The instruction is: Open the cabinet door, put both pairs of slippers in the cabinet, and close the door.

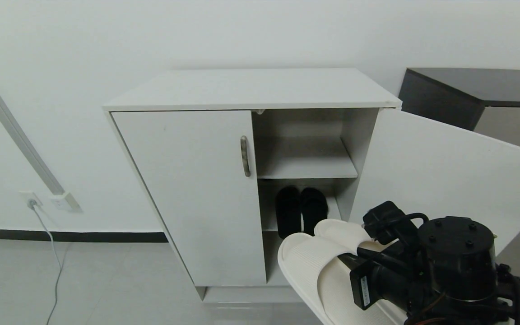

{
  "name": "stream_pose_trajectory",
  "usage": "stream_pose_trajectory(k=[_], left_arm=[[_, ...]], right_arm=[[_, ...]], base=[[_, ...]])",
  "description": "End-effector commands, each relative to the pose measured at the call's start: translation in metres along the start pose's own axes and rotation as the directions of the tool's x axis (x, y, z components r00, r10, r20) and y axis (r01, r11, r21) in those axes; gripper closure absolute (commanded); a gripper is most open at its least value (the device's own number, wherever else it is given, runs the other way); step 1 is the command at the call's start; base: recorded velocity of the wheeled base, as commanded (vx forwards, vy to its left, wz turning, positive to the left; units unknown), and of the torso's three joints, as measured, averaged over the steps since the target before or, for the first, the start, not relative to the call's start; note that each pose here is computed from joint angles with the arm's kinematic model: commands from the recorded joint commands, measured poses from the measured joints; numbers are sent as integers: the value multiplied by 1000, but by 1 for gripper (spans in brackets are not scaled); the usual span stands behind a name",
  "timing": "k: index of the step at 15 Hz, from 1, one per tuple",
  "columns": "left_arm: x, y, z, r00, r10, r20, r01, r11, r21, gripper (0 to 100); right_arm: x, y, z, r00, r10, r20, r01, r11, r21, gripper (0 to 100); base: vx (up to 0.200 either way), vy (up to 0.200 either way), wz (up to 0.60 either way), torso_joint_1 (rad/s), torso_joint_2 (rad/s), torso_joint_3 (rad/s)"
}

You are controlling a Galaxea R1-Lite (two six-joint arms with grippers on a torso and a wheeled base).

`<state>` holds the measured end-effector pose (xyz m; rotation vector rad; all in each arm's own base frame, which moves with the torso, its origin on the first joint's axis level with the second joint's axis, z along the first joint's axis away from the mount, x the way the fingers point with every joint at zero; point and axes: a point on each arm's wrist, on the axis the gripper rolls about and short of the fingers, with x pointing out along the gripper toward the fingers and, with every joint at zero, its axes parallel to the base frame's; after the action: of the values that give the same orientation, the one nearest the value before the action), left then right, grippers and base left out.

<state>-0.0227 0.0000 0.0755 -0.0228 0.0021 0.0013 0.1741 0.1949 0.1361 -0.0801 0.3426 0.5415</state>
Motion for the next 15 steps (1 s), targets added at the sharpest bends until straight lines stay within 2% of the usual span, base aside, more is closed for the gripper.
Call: stream_pose_trajectory(k=[1, 9, 15], left_arm=[[0, 0, 0, 1000, 0, 1, 0, 1000, 0, 100], [0, 0, 0, 1000, 0, 1, 0, 1000, 0, 100], [0, 0, 0, 1000, 0, 1, 0, 1000, 0, 100]], right_arm=[[0, 0, -1, 1000, 1, -4, -1, 1000, -1, 100], [0, 1, -2, 1000, 3, -7, -3, 1000, -10, 100], [2, 2, -5, 1000, 3, -17, -3, 1000, -13, 100]], base=[[0, 0, 0, -105, 461, 349], [0, 0, 0, -54, 443, 386], [0, 0, 0, 0, 74, 75]])
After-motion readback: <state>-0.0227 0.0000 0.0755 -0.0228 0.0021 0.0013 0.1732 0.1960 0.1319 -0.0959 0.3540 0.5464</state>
